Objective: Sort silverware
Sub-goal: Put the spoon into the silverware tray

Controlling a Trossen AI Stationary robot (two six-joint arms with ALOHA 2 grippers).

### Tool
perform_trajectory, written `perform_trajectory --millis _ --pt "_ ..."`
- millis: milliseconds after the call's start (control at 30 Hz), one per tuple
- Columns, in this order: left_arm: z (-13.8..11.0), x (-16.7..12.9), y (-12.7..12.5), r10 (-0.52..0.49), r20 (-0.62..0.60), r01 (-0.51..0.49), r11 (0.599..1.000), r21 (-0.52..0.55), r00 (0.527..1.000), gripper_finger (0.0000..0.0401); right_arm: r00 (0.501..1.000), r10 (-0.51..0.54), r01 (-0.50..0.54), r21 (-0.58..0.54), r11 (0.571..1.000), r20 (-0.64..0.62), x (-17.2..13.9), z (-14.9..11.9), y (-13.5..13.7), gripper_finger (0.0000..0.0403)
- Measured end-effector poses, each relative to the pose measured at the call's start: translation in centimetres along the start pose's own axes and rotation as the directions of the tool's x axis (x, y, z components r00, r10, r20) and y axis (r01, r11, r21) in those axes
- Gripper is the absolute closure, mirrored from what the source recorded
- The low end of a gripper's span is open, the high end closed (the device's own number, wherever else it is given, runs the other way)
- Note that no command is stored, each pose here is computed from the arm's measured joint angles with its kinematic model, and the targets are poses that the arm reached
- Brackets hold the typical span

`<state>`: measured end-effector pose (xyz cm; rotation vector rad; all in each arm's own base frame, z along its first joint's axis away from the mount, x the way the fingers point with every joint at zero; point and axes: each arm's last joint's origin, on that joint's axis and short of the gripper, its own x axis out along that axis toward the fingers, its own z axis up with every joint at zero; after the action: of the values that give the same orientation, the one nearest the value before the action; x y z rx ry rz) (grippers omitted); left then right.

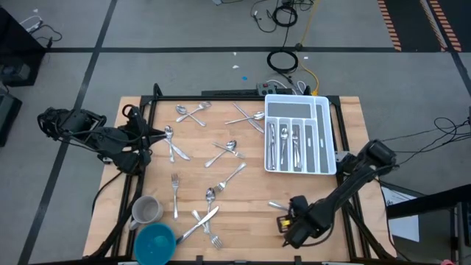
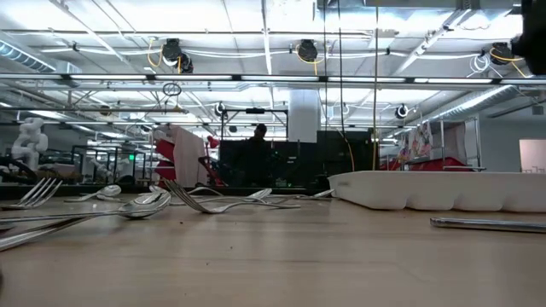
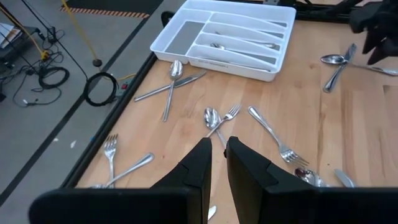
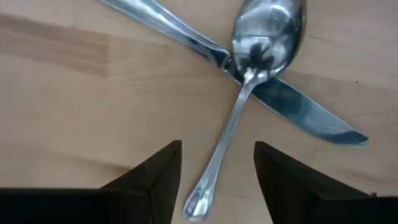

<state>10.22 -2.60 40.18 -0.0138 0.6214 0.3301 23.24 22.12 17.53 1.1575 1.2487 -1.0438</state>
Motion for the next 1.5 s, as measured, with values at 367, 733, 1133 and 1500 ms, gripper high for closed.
perform_trajectory --millis 367,733,1133,1500 --pt "0.0 0.0 0.0 -0.009 -0.004 0.009 1.0 0.0 1.0 0.0345 0.991 -0.102 0.099 0.045 0.994 0.082 1.2 1.7 0.3 0.021" --pt "0.0 0.0 0.0 -0.008 -0.006 0.008 1.0 0.003 1.0 0.0345 0.994 -0.091 0.088 0.043 0.995 0.067 2.6 1.9 -0.1 0.0211" --pt "-0.1 0.0 0.0 -0.006 -0.009 0.006 1.0 0.006 1.0 0.0345 0.997 -0.076 0.075 0.052 0.996 0.022 3.4 2.1 -0.3 0.0308" --pt "-0.1 0.0 0.0 -0.006 -0.009 0.006 1.0 0.007 1.0 0.0345 0.998 -0.066 0.066 0.011 0.998 0.02 3.2 1.9 0.1 0.04"
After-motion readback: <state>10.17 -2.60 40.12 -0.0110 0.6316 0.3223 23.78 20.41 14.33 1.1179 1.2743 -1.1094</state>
